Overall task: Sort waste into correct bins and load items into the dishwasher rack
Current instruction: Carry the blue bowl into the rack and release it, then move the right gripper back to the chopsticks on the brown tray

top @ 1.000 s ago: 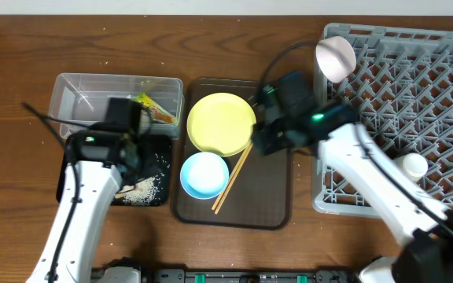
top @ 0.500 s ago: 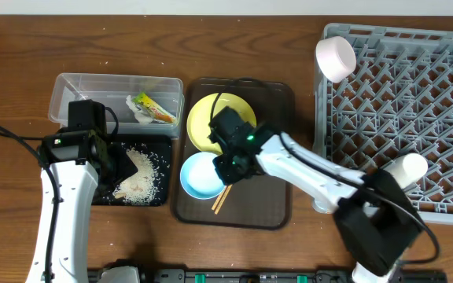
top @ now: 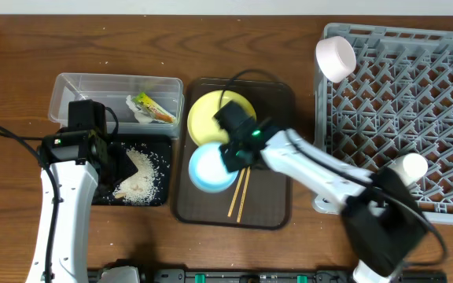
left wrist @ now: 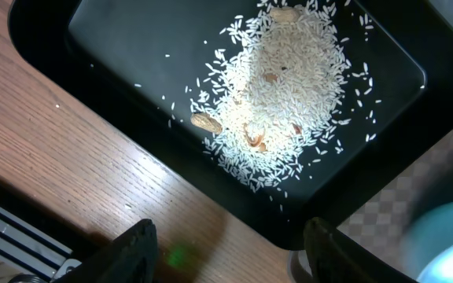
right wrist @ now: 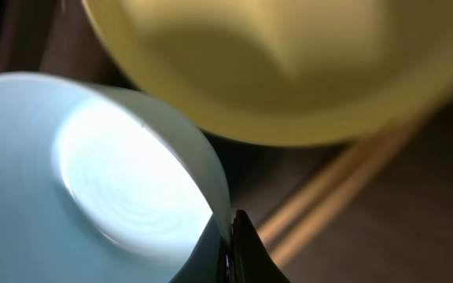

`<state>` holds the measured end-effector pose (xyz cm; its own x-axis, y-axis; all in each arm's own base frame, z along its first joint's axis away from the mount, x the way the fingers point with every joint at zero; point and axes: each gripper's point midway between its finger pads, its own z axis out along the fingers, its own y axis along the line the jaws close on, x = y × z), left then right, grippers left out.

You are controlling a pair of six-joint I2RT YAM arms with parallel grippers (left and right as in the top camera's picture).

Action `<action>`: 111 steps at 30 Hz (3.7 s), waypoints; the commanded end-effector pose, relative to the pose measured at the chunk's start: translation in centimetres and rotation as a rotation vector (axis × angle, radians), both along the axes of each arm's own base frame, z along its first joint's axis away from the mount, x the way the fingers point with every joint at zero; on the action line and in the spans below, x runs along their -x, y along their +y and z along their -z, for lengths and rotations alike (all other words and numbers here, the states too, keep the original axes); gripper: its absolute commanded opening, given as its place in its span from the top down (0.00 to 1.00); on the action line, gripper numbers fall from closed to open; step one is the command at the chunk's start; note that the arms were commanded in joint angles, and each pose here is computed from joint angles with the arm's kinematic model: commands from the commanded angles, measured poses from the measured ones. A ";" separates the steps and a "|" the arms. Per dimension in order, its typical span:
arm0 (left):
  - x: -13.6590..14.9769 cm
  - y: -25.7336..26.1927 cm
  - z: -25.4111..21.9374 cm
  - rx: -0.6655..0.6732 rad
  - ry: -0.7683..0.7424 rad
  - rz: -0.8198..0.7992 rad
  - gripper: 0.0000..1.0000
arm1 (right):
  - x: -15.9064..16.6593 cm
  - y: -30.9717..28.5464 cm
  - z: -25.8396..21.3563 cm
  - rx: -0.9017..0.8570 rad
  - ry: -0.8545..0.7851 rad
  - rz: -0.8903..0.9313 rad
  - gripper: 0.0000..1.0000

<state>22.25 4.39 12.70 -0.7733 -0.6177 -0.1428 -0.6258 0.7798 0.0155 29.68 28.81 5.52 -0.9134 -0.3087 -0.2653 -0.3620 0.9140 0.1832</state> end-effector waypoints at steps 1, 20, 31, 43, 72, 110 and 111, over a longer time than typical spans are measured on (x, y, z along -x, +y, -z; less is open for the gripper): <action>0.3 0.1 0.0 -0.003 0.003 -0.014 0.37 | -4.9 -3.6 -7.9 -0.015 -0.250 0.118 0.99; 0.1 0.2 0.0 -0.004 -0.005 -0.014 0.37 | -12.3 -34.1 -24.3 0.706 -0.839 0.705 0.99; 0.1 0.1 0.0 -0.003 -0.004 -0.014 0.37 | -14.2 -43.5 -23.0 1.133 -0.747 0.782 0.99; 0.2 0.1 0.0 0.000 -0.001 -0.014 0.37 | -15.9 -45.4 -15.9 1.211 -0.595 0.729 0.99; 0.4 0.1 0.0 0.001 0.008 -0.014 0.37 | -14.6 -37.6 -7.9 0.990 -0.474 0.693 0.84; 0.6 0.0 0.1 0.002 0.017 -0.014 0.37 | -2.0 -10.9 -9.0 -0.093 -0.015 0.138 0.52; 0.6 0.0 0.1 0.002 0.017 -0.014 0.37 | -1.4 -10.2 -8.5 -0.085 0.005 0.128 0.52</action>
